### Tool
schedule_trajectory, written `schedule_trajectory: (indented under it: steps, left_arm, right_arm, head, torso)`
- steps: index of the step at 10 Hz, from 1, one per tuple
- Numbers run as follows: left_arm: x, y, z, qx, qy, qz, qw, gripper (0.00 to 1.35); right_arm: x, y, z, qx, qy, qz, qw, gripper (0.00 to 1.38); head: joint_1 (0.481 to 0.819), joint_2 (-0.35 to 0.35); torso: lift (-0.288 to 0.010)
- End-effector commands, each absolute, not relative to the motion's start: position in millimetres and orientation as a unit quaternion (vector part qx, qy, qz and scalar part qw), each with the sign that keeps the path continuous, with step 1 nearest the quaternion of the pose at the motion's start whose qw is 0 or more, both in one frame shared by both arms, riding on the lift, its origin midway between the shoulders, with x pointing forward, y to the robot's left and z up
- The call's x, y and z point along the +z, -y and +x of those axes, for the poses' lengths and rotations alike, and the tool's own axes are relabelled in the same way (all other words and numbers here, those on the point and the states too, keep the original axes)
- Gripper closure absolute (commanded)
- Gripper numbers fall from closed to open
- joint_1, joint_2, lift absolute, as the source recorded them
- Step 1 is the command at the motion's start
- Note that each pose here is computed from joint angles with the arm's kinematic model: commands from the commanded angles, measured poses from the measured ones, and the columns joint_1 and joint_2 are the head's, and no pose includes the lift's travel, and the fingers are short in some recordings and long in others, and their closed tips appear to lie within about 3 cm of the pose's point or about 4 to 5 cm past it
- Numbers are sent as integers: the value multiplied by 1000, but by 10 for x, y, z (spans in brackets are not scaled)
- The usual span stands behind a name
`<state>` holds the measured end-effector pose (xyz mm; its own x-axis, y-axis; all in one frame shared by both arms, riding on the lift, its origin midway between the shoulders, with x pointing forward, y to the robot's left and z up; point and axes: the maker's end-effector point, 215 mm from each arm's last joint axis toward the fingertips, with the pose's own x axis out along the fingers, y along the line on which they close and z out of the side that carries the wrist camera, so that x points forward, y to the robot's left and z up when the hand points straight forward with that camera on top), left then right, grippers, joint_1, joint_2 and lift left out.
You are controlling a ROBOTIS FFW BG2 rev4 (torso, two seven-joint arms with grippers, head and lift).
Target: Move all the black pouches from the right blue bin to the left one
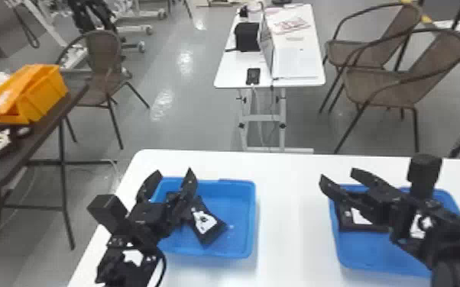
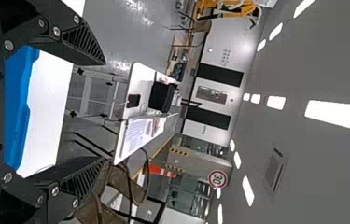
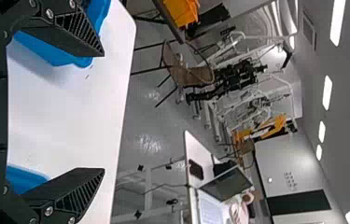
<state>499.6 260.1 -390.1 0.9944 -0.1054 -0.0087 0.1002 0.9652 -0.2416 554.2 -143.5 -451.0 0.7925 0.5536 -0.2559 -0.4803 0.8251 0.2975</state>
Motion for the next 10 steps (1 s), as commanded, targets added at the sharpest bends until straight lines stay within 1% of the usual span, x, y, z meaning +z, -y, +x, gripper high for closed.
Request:
schedule_trajectory:
  steps: [1, 3, 4, 5, 6, 7, 10]
  left_arm:
    - [-3765, -2673, 4951, -39, 5, -129, 991, 82]
    - [-3615, -2751, 4916, -29, 22, -133, 990, 82]
    - [-3584, -2758, 4925, -30, 24, -134, 990, 82]
    - [-3578, -2728, 4929, -34, 24, -135, 990, 82]
    - [-3588, -2710, 4926, -36, 22, -135, 990, 82]
    - [-3591, -2719, 4926, -36, 22, -136, 990, 82]
    - [-3577, -2722, 4913, -35, 24, -140, 989, 82]
  right_arm:
    - [-4858, 1899, 5315, 228, -196, 112, 947, 150]
    - [-5186, 2401, 5136, 178, -222, 93, 954, 150]
    - [-5325, 2535, 5097, 164, -227, 87, 956, 151]
    - [-5429, 2593, 5099, 152, -229, 88, 957, 157]
    - [-5549, 2634, 5105, 138, -242, 82, 957, 159]
    - [-5666, 2591, 5119, 140, -255, 83, 953, 159]
    - [-5862, 2412, 5372, 154, -277, 67, 946, 157]
  head:
    - [695, 133]
    - [695, 77]
    - [695, 52]
    - [695, 43]
    - [695, 26]
    - [695, 12]
    - [695, 23]
  torso:
    - [0]
    - [0]
    - [0]
    - [0]
    - [0]
    - [0]
    - [0]
